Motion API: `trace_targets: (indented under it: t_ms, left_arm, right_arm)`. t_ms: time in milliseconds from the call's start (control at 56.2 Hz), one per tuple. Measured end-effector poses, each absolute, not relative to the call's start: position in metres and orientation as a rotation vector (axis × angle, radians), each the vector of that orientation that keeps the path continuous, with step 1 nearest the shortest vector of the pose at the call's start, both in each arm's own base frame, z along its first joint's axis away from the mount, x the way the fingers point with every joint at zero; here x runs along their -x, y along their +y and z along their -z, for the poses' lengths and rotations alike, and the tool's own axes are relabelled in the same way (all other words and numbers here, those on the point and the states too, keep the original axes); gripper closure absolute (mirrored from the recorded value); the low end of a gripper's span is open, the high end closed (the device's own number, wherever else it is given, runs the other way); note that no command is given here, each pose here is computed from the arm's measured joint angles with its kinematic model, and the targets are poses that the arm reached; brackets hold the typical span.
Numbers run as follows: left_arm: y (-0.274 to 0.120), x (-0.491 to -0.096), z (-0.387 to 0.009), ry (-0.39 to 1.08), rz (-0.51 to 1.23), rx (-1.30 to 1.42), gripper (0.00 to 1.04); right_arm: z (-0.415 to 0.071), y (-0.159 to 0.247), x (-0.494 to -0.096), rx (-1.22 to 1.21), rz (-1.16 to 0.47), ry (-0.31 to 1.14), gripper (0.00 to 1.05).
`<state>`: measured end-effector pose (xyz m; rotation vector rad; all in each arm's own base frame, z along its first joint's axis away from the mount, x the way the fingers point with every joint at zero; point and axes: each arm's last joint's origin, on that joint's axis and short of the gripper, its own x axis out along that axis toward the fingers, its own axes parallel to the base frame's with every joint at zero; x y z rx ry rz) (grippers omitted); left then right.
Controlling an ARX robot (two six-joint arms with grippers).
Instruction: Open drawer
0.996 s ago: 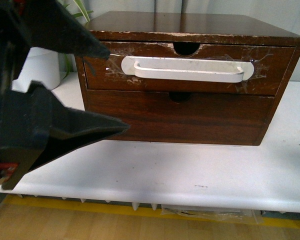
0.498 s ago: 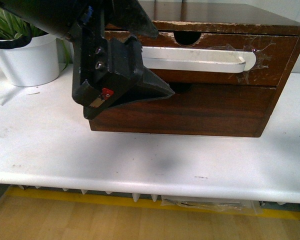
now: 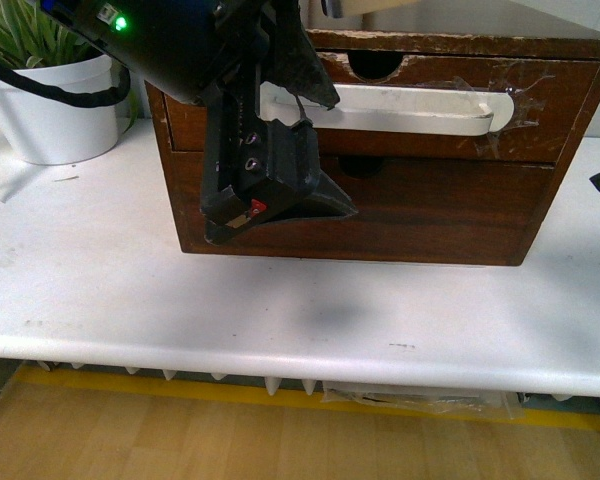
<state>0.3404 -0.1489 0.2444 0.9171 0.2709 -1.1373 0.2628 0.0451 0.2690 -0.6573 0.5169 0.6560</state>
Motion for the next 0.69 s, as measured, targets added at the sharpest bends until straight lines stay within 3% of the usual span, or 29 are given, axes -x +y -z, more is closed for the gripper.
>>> trace_targets:
  t_ms: [694]
  left_arm:
    - [-0.141,-0.364,-0.240,0.339,1.111,-0.995,0.06]
  right_arm:
    - [-0.263,0.057,-0.273,0.663,-0.700,0.529,0.09]
